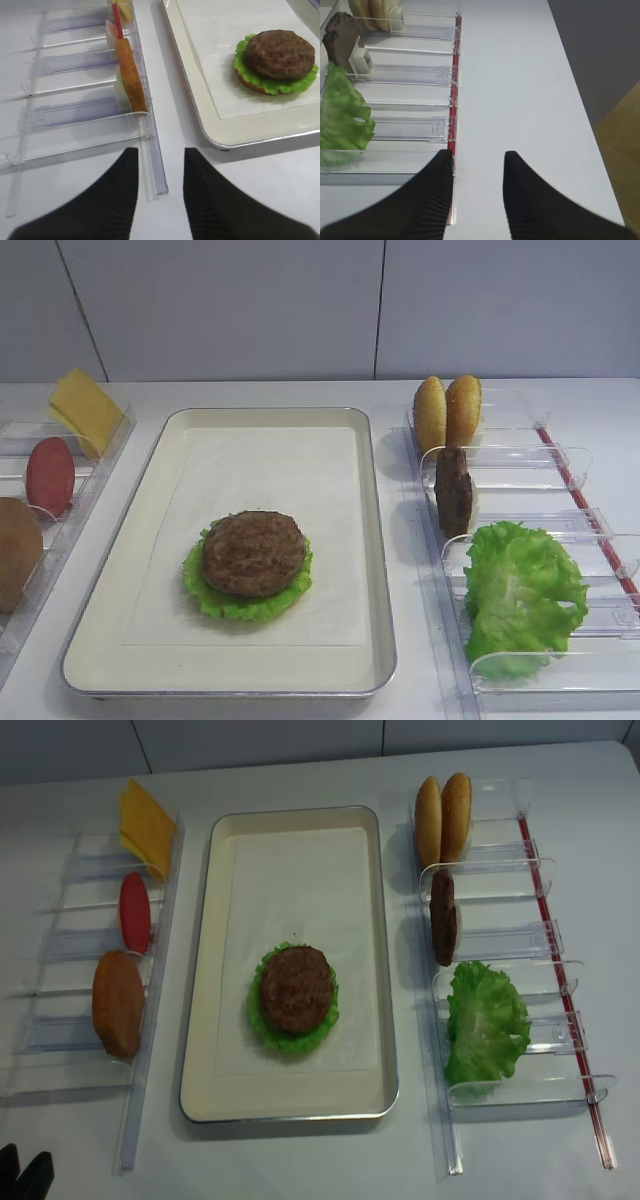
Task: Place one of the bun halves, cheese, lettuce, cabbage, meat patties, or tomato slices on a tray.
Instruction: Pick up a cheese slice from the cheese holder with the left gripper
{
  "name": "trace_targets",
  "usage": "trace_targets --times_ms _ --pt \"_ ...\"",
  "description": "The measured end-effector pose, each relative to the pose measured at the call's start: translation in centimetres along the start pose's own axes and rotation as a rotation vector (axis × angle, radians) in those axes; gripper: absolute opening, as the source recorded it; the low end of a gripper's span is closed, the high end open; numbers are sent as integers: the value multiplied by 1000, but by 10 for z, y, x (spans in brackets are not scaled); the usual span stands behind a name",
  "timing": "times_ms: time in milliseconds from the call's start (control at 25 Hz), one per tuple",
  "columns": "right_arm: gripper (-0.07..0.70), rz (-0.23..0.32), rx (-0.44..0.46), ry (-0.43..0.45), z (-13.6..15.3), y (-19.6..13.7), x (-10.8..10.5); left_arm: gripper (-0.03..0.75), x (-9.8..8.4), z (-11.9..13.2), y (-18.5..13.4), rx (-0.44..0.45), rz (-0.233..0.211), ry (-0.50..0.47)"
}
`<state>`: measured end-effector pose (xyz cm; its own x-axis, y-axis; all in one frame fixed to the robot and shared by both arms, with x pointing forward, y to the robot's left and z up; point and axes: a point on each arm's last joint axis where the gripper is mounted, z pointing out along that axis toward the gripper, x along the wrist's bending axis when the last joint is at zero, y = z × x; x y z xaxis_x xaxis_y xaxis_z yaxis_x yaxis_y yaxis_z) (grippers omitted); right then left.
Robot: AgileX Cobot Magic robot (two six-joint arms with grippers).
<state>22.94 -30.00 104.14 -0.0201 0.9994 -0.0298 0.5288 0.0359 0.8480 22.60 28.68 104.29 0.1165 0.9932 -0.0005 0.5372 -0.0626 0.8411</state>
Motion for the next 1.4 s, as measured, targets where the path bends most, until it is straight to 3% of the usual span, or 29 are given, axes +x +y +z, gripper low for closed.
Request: trace_targets --times_ms 360,640,720,1000,1120,1240,1280,1400 --pt "268 0 0 0 0 0 0 214 0 0 0 -1 -3 -4" --pt "268 0 0 0 0 0 0 214 0 0 1 1 -98 -6" --pt "268 0 0 0 0 0 0 214 0 2 6 46 -113 -17" --pt "268 0 0 0 0 0 0 216 8 25 71 265 -152 -39" --pt "269 0 0 0 0 0 0 250 17 43 108 341 -146 -19" --pt "268 0 0 0 0 0 0 312 30 76 157 424 -136 8" --pt "269 0 0 0 0 0 0 312 30 76 157 424 -136 8" --pt "269 0 0 0 0 0 0 322 39 109 192 474 -133 12"
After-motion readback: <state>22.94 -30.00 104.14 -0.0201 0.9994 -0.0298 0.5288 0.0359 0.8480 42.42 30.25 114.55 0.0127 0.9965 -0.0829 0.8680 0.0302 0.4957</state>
